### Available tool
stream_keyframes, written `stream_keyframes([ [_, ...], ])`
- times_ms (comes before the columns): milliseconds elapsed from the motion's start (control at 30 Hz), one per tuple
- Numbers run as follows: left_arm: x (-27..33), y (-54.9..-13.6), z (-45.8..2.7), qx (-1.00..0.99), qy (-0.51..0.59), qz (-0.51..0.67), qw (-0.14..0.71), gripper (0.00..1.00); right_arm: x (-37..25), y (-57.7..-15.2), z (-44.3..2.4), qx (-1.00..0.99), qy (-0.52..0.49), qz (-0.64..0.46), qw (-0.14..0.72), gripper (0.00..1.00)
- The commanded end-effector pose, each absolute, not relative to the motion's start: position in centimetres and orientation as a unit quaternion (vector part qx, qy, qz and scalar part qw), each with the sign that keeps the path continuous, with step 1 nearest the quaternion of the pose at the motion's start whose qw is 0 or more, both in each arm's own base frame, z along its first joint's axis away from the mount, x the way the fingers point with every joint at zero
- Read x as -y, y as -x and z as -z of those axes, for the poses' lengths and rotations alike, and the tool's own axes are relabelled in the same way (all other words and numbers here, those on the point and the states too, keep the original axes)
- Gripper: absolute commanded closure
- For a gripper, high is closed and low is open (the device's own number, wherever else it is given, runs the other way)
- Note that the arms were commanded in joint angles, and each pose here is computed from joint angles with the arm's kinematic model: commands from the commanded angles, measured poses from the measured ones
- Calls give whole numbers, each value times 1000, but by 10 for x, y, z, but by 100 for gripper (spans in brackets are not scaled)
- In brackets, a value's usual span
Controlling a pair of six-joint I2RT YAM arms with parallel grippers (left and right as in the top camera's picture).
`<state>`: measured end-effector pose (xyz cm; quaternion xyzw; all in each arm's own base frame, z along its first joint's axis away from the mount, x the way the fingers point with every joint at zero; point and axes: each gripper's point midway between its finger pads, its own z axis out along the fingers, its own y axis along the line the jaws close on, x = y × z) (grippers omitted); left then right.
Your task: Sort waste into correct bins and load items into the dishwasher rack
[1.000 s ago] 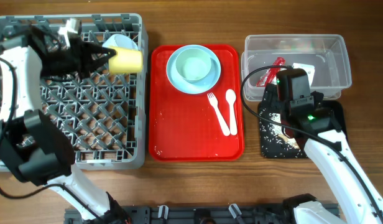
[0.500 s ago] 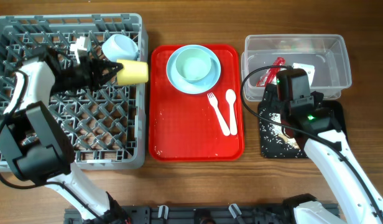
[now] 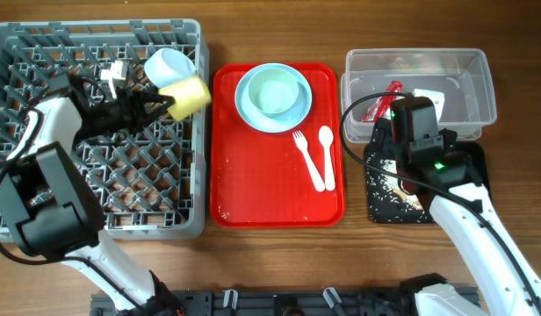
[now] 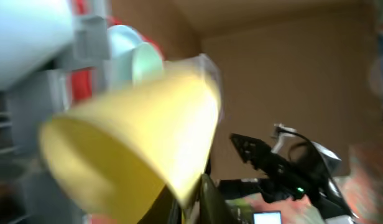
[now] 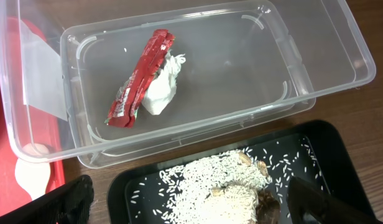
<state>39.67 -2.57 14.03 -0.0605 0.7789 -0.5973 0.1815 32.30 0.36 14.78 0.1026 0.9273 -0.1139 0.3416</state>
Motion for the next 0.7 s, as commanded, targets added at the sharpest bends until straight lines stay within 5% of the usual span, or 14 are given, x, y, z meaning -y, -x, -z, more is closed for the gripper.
stream_keyframes([
  [0,3,-393,-106,-828,114,529,148,83,-1,-325,-152,-924,-107,120,348,0],
  [300,-13,-391,-108,-823,164,527,135,40,-1,-325,-152,-924,-107,120,348,0],
  [467,-23,-391,-121,-844,196,481,135,33,-1,-325,-152,-924,-107,120,347,0],
  [667,-47,-394,-192,-873,232,367,224,30,-1,-325,-152,-924,-106,120,347,0],
])
